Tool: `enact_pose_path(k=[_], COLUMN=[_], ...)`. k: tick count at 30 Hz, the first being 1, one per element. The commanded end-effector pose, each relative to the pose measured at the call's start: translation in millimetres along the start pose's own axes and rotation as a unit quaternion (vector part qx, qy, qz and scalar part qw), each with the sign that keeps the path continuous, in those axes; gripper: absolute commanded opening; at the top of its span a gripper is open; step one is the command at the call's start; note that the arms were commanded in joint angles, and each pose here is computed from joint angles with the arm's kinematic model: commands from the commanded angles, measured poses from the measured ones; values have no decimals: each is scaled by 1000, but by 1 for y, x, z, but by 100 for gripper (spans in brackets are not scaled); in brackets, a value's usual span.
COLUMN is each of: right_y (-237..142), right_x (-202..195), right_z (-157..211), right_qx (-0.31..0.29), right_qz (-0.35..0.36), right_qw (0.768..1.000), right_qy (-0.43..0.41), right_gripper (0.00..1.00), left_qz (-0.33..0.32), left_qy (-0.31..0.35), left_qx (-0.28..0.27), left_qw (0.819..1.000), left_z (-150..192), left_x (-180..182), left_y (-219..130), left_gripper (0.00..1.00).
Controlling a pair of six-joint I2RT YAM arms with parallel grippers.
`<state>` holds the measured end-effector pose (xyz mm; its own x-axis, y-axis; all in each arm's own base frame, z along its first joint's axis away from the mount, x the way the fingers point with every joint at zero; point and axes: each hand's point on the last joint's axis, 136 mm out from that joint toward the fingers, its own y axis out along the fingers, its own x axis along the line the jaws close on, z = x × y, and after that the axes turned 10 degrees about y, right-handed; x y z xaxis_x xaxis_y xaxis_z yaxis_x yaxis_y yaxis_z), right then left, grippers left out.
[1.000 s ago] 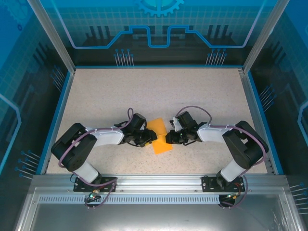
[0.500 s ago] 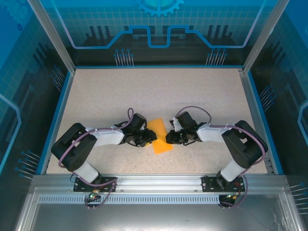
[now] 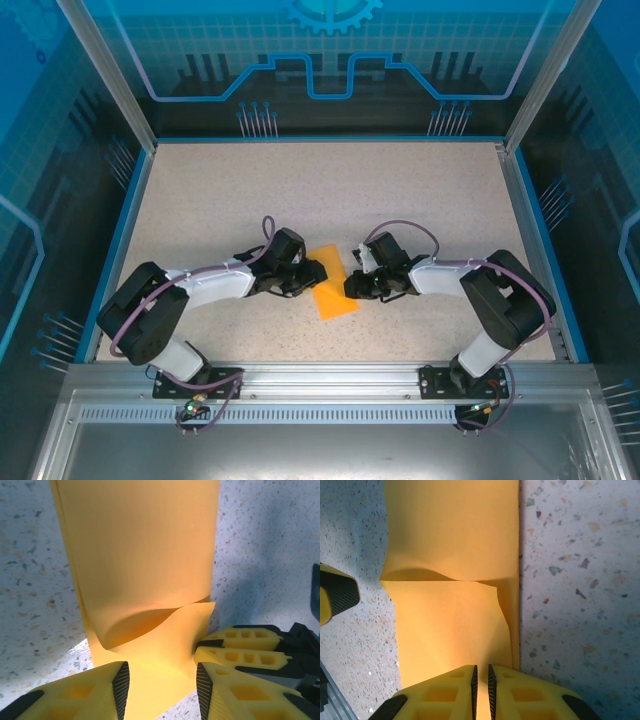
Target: Fold a paper plane with a square sheet of paper (pick it up from the middle)
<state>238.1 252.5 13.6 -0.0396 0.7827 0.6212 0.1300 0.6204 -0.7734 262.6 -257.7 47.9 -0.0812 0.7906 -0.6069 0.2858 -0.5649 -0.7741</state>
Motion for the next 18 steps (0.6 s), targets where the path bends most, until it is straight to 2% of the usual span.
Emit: enact_pose_path(k=[1,10,18], right_y=[4,4,5], right_x=[-14,-15,-15], right_z=[4,6,6], right_qx=[7,9,11], right_qz=[14,15,13], right_qw=[1000,1000,1000], right_qy=[12,13,14], right_gripper=[17,17,17], left_qz=[-25,-46,-22], left_qy=[-25,-40,-33], left_qx=[2,5,-7], left_qw=[999,998,999], left_z=[4,11,2], left_x=[7,10,-2], left_y=[4,22,27], left_gripper=[43,44,41])
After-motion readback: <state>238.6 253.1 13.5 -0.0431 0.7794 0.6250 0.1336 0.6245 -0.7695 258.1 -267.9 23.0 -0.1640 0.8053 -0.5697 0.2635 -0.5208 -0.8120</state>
